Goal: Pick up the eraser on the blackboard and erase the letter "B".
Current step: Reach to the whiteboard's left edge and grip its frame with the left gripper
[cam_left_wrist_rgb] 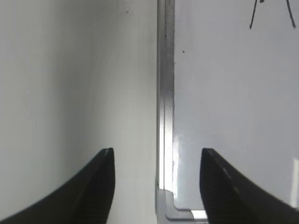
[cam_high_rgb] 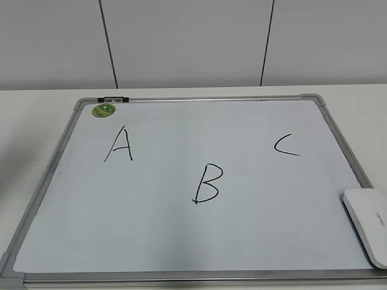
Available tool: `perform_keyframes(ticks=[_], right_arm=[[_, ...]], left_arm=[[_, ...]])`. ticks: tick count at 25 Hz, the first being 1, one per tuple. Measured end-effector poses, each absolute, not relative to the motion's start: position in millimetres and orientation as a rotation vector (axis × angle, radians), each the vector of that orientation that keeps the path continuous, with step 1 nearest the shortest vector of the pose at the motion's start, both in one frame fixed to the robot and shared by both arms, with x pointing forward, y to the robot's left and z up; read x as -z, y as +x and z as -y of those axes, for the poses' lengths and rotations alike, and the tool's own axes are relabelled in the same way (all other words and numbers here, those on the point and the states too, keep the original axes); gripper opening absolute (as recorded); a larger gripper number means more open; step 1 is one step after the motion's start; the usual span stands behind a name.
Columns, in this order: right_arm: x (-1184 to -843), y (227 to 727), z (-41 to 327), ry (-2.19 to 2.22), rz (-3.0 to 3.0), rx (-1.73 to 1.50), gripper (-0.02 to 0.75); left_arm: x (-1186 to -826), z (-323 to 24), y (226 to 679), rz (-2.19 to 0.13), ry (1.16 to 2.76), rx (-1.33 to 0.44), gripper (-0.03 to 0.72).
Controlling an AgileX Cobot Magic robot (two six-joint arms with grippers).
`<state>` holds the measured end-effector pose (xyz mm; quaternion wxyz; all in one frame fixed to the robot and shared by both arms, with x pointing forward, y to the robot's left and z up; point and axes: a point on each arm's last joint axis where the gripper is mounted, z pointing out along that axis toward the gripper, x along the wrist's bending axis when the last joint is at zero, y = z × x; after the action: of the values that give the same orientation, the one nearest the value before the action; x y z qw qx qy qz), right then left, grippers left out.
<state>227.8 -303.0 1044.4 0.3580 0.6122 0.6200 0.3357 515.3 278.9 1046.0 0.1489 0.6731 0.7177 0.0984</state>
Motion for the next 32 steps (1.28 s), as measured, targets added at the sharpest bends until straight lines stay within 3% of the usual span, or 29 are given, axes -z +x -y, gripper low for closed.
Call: perform_keyframes(ticks=[5,23,32], right_arm=[[-1044,228,303,1.58,-1.6,-0.866,0.574],[-1044,228,303,1.58,-1.6,-0.866,0.574],[-1044,228,303,1.58,-1.6,-0.866,0.573]], left_arm=[[-1041,-278,539,-2.065,1.946,-0.29,0.437],[-972,-271,644,-2.155,2.056,-0.155,0.433],[-934,-270,662,-2.189,2.127,-0.074,0.377]])
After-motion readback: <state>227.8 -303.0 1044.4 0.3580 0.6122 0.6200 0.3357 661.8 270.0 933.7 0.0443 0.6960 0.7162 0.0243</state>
